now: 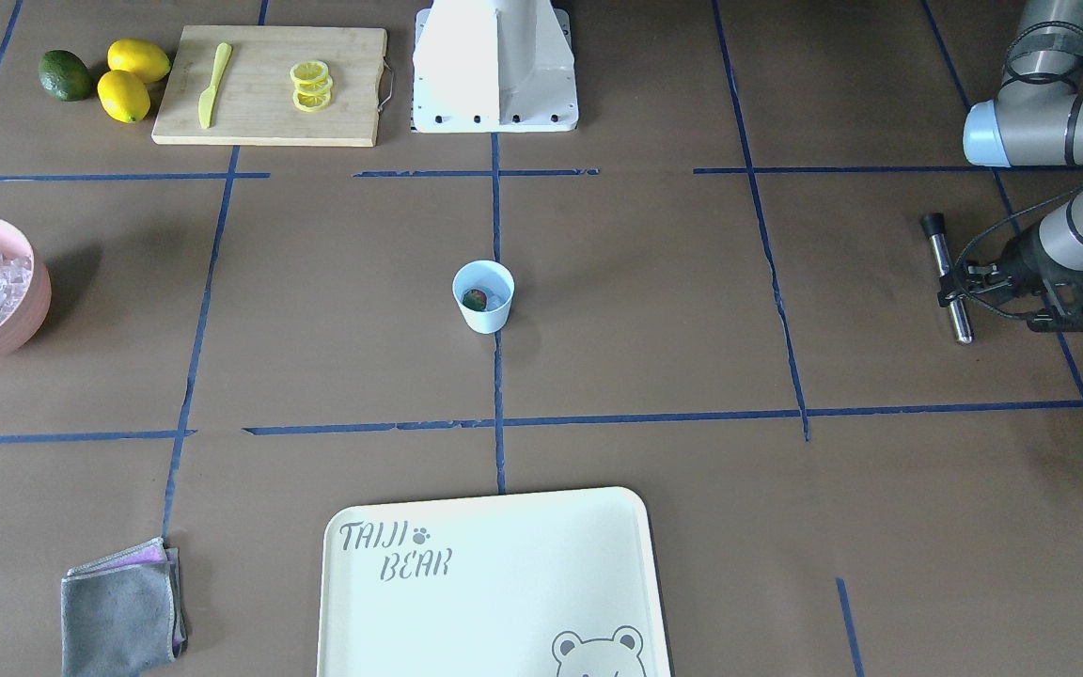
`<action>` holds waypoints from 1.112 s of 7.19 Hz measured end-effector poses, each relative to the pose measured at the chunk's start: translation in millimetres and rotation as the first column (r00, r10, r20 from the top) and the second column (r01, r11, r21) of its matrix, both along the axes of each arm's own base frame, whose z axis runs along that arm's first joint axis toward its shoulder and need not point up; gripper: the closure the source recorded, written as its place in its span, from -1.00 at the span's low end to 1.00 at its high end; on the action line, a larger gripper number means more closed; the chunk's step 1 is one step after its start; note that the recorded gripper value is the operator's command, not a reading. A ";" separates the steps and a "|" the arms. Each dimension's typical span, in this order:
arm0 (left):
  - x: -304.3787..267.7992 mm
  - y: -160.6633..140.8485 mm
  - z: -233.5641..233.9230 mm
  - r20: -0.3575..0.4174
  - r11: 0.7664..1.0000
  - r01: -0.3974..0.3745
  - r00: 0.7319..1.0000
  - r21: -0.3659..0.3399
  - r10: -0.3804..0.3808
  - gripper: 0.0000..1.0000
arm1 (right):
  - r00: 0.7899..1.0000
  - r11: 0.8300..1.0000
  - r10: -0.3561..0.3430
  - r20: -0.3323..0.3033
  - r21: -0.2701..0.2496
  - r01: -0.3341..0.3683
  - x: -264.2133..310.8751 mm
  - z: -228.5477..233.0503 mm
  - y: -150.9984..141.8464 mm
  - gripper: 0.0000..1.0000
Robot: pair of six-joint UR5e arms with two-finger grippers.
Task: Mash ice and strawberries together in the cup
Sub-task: 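Withdraw the left gripper toward the metal pestle, then lower the left gripper onto the metal pestle and grasp it upright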
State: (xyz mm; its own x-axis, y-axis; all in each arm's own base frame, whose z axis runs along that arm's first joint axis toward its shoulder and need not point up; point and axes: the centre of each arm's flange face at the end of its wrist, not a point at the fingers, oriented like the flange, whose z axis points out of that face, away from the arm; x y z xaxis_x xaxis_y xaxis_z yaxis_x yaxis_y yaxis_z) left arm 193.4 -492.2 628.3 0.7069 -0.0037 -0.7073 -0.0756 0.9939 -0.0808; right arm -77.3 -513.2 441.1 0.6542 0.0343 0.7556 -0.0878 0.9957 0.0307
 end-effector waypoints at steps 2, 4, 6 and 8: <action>2.3 -1.9 10.1 0.013 1.000 -0.001 1.000 -0.023 0.002 -0.60 | 1.000 1.000 0.000 0.002 0.003 0.000 0.1 -1.2 0.3 -1.00; 5.6 -3.6 11.5 0.014 1.000 -0.006 1.000 -0.026 0.006 -0.60 | 1.000 1.000 0.000 0.002 0.002 0.000 0.3 -0.9 1.1 -1.00; 15.1 -3.1 8.5 0.010 1.000 -0.022 1.000 -0.018 0.022 -0.60 | 1.000 1.000 0.000 0.002 0.002 0.000 0.2 -0.7 1.3 -1.00; 22.0 -1.3 10.9 0.009 0.999 -0.044 0.999 -0.011 0.044 -0.55 | 1.000 1.000 -0.002 0.002 0.001 0.002 -0.4 -0.1 1.3 -1.00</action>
